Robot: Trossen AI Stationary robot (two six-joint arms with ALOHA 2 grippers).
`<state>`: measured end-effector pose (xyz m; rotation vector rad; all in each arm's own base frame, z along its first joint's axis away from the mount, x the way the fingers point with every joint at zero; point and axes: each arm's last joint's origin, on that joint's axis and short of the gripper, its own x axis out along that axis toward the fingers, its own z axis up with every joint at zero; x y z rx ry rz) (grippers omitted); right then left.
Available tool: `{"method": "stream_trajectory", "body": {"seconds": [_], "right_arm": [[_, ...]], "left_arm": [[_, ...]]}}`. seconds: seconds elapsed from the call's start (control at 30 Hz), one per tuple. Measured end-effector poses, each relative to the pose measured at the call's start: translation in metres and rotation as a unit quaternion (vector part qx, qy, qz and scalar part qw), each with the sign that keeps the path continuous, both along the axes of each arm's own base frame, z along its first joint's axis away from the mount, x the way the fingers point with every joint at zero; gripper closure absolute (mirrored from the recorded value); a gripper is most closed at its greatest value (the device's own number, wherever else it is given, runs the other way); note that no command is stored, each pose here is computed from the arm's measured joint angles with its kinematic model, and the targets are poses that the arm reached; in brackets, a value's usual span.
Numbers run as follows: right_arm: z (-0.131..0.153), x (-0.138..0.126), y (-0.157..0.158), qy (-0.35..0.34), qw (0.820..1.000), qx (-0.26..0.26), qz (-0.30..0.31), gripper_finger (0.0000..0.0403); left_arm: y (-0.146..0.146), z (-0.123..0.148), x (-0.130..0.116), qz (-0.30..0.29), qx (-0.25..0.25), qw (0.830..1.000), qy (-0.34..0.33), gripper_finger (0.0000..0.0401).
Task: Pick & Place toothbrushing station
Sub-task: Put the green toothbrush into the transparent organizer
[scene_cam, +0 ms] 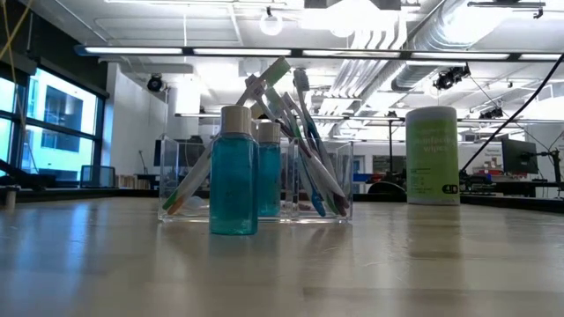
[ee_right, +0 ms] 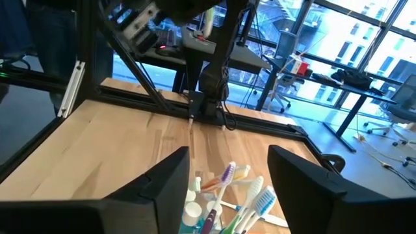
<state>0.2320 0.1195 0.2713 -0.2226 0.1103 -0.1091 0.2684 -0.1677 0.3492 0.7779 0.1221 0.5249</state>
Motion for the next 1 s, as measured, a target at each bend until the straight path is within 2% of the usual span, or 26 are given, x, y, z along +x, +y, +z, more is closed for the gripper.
{"method": "stream_trajectory", "body": {"seconds": [0.1,0.2,0.27,0.33,0.4,0.47,0.57,0.63,0.7,0.77,0.8,0.87,0.93,1.0], "right_arm": [[0.000,0.000,0.000,-0.001,1.000,0.006,-0.001,0.0207],[0.000,0.000,0.000,-0.001,1.000,0.013,-0.001,0.0209],[0.000,0.000,0.000,-0.001,1.000,0.013,-0.001,0.0209],[0.000,0.000,0.000,-0.001,1.000,0.014,-0.001,0.0209],[0.000,0.000,0.000,-0.001,1.000,0.014,-0.002,0.0209],[0.000,0.000,0.000,-0.001,1.000,0.014,-0.002,0.0209],[0.000,0.000,0.000,-0.001,1.000,0.022,-0.002,0.0209],[-0.001,0.000,-0.001,0.001,1.000,0.022,-0.003,0.0209],[-0.001,0.001,-0.002,0.001,1.000,0.023,-0.005,0.0209],[0.000,0.002,-0.005,-0.001,1.000,0.024,-0.011,0.0209],[-0.001,0.003,-0.006,-0.001,1.000,0.025,-0.014,0.0209],[-0.001,0.005,-0.010,-0.001,0.999,0.032,-0.022,0.0209],[-0.002,0.007,-0.013,-0.001,0.999,0.040,-0.029,0.0209],[-0.003,0.008,-0.015,0.002,0.998,0.046,-0.032,0.0209]], "left_arm": [[0.027,0.009,-0.011,-0.104,-0.087,0.991,0.010,0.0378],[0.056,0.019,-0.020,-0.197,-0.227,0.954,-0.002,0.0378],[0.067,0.018,-0.022,-0.253,-0.282,0.925,-0.029,0.0378],[0.069,0.010,-0.020,-0.290,-0.291,0.909,-0.065,0.0378],[0.067,-0.007,-0.021,-0.298,-0.283,0.907,-0.087,0.0378],[0.067,-0.026,-0.026,-0.285,-0.282,0.909,-0.113,0.0378],[0.072,-0.069,-0.039,-0.248,-0.314,0.904,-0.150,0.0378],[0.076,-0.093,-0.051,-0.266,-0.326,0.888,-0.184,0.0378],[0.080,-0.103,-0.063,-0.305,-0.334,0.858,-0.243,0.0378],[0.083,-0.117,-0.070,-0.326,-0.337,0.839,-0.276,0.0378],[0.083,-0.126,-0.069,-0.325,-0.336,0.841,-0.271,0.0378],[0.082,-0.139,-0.062,-0.312,-0.331,0.859,-0.236,0.0378],[0.081,-0.141,-0.054,-0.313,-0.340,0.854,-0.241,0.0378],[0.080,-0.146,-0.044,-0.311,-0.339,0.858,-0.229,0.0378]]}}
